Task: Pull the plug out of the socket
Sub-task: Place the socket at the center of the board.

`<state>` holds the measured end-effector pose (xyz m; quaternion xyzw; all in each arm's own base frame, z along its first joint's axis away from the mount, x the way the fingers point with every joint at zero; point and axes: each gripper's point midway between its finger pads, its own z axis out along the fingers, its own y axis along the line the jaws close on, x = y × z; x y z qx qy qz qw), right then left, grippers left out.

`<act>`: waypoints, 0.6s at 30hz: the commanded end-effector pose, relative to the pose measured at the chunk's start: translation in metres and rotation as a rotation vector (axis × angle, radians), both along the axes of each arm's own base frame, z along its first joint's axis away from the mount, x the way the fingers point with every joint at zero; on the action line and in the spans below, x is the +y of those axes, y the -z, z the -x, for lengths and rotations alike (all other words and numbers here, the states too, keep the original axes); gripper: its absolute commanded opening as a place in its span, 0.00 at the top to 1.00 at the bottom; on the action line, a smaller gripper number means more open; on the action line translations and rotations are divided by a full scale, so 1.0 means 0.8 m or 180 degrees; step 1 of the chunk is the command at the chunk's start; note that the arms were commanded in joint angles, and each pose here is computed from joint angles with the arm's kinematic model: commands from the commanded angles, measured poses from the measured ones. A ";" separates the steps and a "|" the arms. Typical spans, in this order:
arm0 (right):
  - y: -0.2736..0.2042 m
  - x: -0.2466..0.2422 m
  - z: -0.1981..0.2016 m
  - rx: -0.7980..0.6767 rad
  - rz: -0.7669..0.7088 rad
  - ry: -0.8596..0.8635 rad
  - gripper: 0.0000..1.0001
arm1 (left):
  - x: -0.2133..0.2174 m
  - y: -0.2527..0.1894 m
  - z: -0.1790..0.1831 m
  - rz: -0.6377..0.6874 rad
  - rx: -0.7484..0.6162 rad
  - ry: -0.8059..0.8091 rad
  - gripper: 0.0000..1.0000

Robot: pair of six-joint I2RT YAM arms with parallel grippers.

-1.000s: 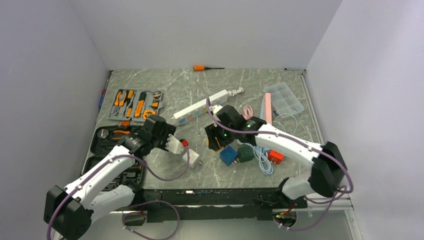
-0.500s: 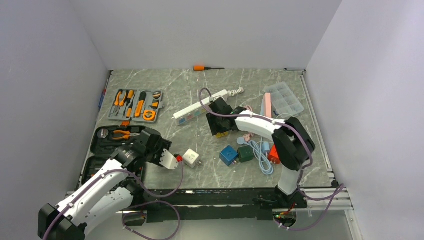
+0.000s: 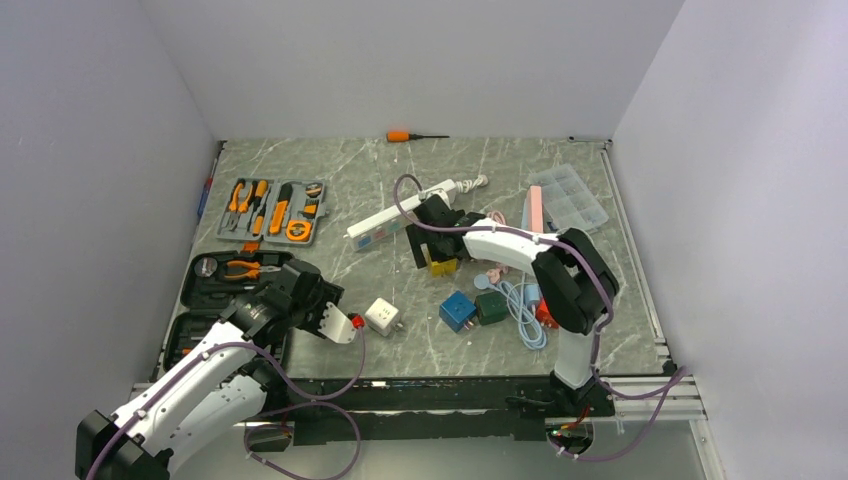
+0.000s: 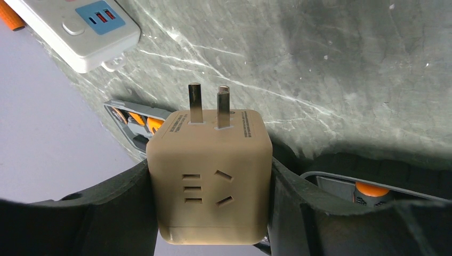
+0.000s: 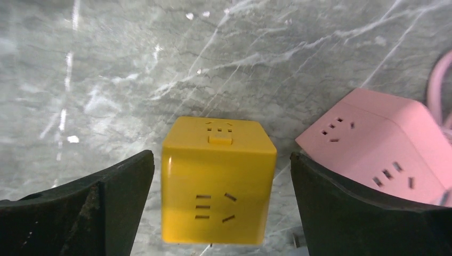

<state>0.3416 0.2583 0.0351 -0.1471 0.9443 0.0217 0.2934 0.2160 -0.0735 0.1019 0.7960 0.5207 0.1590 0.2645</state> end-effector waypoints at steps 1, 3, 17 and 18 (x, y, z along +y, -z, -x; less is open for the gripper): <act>-0.094 0.023 -0.010 -0.0559 -0.0348 -0.0071 0.00 | -0.013 -0.013 -0.005 0.0177 -0.0060 0.0032 1.00; -0.114 0.036 0.002 -0.0631 -0.0479 -0.0199 0.00 | -0.016 -0.018 -0.006 0.0231 -0.0061 0.0018 1.00; -0.183 0.018 0.064 -0.0841 -0.1021 -0.0124 0.01 | -0.044 -0.035 -0.039 0.0502 0.0057 -0.0250 1.00; -0.188 0.007 0.066 -0.0860 -0.1038 -0.0055 0.01 | -0.053 -0.040 -0.043 0.0588 0.0184 -0.0333 1.00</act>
